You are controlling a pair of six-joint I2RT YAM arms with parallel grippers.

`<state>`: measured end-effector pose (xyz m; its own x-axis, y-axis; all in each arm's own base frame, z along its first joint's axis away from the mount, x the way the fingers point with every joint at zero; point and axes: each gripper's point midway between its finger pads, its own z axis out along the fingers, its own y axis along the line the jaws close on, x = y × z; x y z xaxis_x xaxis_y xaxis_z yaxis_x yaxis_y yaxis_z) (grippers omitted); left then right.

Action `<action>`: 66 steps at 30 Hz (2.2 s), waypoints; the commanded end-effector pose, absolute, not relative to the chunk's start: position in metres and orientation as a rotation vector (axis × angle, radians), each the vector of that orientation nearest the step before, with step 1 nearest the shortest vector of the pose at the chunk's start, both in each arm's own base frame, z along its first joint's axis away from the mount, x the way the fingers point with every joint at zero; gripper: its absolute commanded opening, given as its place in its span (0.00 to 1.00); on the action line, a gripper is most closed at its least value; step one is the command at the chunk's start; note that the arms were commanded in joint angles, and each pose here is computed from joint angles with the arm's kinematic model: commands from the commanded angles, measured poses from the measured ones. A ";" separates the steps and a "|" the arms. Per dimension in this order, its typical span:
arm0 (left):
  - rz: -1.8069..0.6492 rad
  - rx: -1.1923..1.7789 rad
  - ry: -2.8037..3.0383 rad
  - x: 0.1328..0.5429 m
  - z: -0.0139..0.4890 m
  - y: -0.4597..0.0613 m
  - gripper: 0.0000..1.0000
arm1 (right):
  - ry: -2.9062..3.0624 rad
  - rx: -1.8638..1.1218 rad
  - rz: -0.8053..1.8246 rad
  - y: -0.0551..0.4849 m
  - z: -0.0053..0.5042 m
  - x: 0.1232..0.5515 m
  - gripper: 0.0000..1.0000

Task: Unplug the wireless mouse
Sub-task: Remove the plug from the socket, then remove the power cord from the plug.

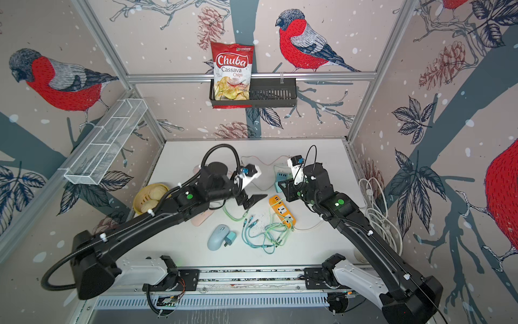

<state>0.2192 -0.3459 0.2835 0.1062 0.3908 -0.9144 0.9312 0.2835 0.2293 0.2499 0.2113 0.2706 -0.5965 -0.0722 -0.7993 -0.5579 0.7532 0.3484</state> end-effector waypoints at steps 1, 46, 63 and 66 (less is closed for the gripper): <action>-0.418 1.349 1.124 0.208 0.303 -0.345 0.96 | 2.021 -0.528 0.991 0.238 0.303 0.234 0.00; -0.195 1.262 1.280 0.241 0.282 -0.326 0.00 | 2.025 -0.601 1.152 0.271 0.303 0.208 0.22; -0.123 1.309 1.318 0.245 0.263 -0.319 0.00 | 2.011 -0.469 0.975 0.225 0.321 0.227 0.00; -0.121 1.309 1.320 0.246 0.263 -0.319 0.00 | 2.010 -0.445 0.967 0.219 0.321 0.229 0.00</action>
<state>0.2432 -0.3206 0.2600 0.3374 0.5717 -0.7479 0.7219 0.3527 0.5954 0.2258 0.2269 0.3234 -0.5890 0.0362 -0.8073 -0.6269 0.6100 0.4847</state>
